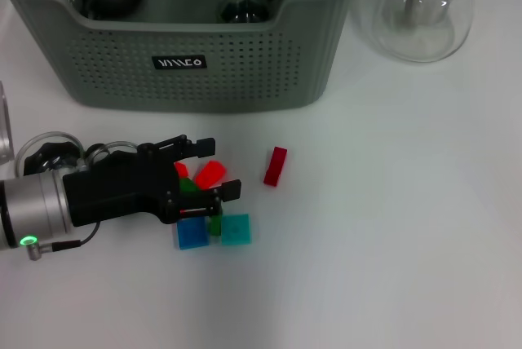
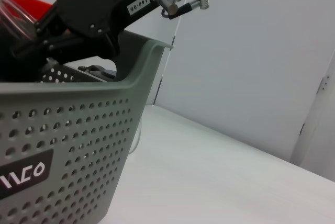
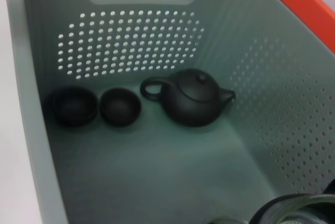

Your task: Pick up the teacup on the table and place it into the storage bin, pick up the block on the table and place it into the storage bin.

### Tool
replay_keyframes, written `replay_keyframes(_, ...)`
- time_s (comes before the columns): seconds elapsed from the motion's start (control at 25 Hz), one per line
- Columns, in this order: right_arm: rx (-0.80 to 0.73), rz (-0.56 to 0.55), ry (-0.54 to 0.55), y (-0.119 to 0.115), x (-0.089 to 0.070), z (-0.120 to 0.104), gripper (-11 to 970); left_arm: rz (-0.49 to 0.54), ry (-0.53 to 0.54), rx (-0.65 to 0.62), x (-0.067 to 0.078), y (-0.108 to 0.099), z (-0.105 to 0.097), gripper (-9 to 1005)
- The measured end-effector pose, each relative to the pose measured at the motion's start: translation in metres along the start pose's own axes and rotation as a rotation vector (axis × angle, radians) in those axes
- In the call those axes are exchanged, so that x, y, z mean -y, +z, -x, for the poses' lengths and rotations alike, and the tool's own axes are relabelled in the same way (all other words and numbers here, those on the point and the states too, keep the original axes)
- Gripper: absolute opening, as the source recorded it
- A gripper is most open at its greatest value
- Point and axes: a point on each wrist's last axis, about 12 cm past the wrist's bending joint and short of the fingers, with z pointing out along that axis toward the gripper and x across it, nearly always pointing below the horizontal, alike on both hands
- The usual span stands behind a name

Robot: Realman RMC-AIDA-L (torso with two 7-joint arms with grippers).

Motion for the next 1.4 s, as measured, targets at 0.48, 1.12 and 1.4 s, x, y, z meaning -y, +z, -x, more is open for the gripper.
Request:
replay_keyframes(0.48, -0.032, 0.003, -0.001, 0.004, -0.004, -0.006, 55, -0.002, -0.001, 0.000, 0.000, 0.001, 0.000, 859)
replay_keyframes(1.12, -0.048, 0.008, 0.016, 0.005, -0.005, -0.011, 114, -0.008, -0.005, -0.002, 0.001, 0.001, -0.001, 859)
replay_keyframes(1.4, -0.041, 0.004, 0.014, 0.003, -0.004, -0.010, 276, -0.007, -0.009, -0.005, 0.002, 0.001, -0.003, 859)
